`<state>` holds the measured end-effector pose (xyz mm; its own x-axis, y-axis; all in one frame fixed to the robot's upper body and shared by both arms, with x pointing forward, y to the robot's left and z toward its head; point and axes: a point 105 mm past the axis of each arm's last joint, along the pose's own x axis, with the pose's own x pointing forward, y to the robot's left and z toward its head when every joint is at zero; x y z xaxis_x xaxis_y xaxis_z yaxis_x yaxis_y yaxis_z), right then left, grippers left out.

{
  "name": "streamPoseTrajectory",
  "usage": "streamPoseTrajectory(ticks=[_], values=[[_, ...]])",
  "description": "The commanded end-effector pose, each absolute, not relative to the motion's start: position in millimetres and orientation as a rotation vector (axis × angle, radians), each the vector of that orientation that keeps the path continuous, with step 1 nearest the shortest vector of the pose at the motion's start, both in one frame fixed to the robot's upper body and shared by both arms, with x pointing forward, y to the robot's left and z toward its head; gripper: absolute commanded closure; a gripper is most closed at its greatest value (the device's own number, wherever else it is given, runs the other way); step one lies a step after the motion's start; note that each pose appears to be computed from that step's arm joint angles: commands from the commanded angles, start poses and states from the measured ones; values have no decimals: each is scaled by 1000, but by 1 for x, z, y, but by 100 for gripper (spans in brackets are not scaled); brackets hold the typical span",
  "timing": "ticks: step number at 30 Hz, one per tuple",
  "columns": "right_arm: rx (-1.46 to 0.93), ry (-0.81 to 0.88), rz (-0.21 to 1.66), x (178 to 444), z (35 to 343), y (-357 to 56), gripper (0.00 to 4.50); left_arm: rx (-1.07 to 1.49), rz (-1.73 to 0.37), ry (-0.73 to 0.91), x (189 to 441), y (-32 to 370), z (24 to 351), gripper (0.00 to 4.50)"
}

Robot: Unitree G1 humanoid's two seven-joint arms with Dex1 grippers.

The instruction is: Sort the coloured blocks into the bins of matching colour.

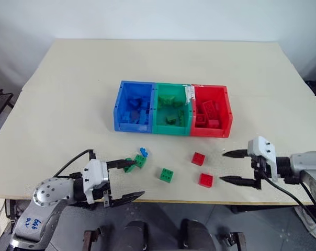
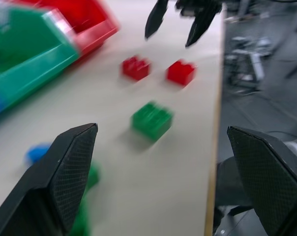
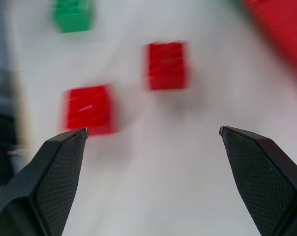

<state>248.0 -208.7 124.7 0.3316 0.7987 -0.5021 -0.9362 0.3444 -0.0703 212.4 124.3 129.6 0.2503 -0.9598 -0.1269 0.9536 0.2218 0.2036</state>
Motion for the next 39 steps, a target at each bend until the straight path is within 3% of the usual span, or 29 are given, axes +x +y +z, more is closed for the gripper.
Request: streamPoseTrajectory(ticks=[1, 12, 15, 22, 23, 28, 31, 33, 36, 39], values=[[-411, 401, 1223, 237, 133, -197, 0, 269, -1387, -32, 208, 120, 129, 1], [-414, 447, 1208, 240, 102, -171, 0, 293, -1447, -35, 206, 121, 131, 1], [-431, 442, 1199, 243, 99, -170, 59, 302, -1439, -32, 207, 124, 132, 0], [-394, 408, 1215, 244, 102, -169, 287, 307, -1391, -42, 214, 128, 135, 0], [-378, 400, 1226, 243, 105, -168, 305, 308, -1382, -47, 215, 129, 136, 0], [-257, 296, 1179, 253, 136, -170, 304, 297, -1284, -63, 222, 140, 140, 0], [-192, 198, 1125, 269, 163, -171, 304, 282, -1205, -74, 227, 150, 142, 0], [-132, 145, 1046, 292, 182, -173, 304, 272, -1140, -88, 230, 157, 145, 0], [-126, 42, 837, 346, 205, -178, 304, 289, -1044, -126, 234, 168, 150, 0], [-130, -1, 730, 375, 215, -181, 304, 290, -999, -146, 236, 173, 155, 0]])
